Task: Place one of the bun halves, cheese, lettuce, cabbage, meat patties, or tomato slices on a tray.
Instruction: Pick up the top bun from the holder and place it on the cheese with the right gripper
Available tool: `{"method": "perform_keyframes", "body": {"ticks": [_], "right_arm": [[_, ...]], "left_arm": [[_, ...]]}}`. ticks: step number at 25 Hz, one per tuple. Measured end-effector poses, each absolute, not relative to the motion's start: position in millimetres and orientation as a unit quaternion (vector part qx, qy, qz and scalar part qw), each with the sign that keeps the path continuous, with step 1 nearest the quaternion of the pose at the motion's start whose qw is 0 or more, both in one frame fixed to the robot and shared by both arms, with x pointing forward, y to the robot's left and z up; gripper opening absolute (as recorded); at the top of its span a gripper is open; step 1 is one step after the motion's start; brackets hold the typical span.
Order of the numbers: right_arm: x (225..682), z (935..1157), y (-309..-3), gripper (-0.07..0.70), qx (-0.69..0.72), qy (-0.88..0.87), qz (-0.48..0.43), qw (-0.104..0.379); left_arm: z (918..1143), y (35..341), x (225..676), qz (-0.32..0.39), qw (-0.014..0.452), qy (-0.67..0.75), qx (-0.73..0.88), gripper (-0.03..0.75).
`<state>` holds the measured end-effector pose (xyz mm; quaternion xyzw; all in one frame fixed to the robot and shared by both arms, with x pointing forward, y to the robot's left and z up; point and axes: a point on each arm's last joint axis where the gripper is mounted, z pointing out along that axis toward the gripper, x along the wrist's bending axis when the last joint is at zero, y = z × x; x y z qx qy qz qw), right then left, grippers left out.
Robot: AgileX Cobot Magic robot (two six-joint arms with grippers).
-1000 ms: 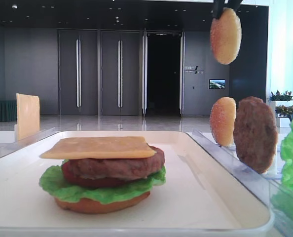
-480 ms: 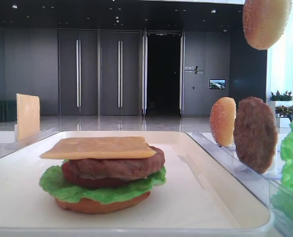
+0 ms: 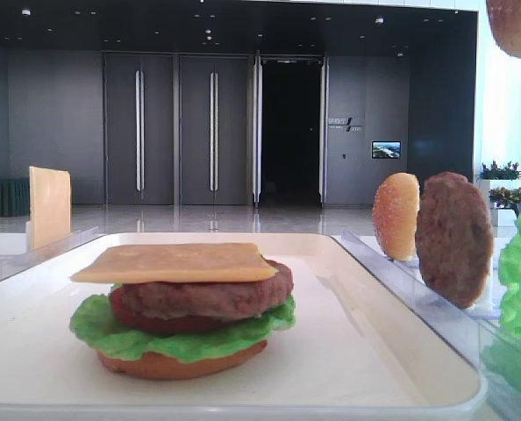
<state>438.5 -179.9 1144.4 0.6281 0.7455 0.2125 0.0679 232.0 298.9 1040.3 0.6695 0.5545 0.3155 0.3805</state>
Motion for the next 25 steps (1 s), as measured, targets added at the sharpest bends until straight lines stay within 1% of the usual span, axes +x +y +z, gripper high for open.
{"method": "perform_keyframes", "body": {"ticks": [7, 11, 15, 20, 25], "right_arm": [[403, 1152, -174, 0.151, 0.614, 0.750, 0.240, 0.054], [391, 1147, -166, 0.151, 0.607, 0.757, 0.235, 0.050], [383, 1135, -159, 0.151, 0.599, 0.769, 0.214, 0.055], [376, 1134, -152, 0.151, 0.588, 0.778, 0.218, 0.035], [379, 1134, -142, 0.151, 0.572, 0.774, 0.269, 0.017]], "left_arm": [[1040, 299, 232, 0.315, 0.381, 0.554, 0.670, -0.001], [1040, 299, 232, 0.315, 0.381, 0.554, 0.670, -0.001], [1040, 299, 232, 0.315, 0.381, 0.554, 0.670, -0.001], [1040, 299, 232, 0.315, 0.381, 0.554, 0.670, -0.001], [1040, 299, 232, 0.315, 0.381, 0.554, 0.670, -0.001]]}}
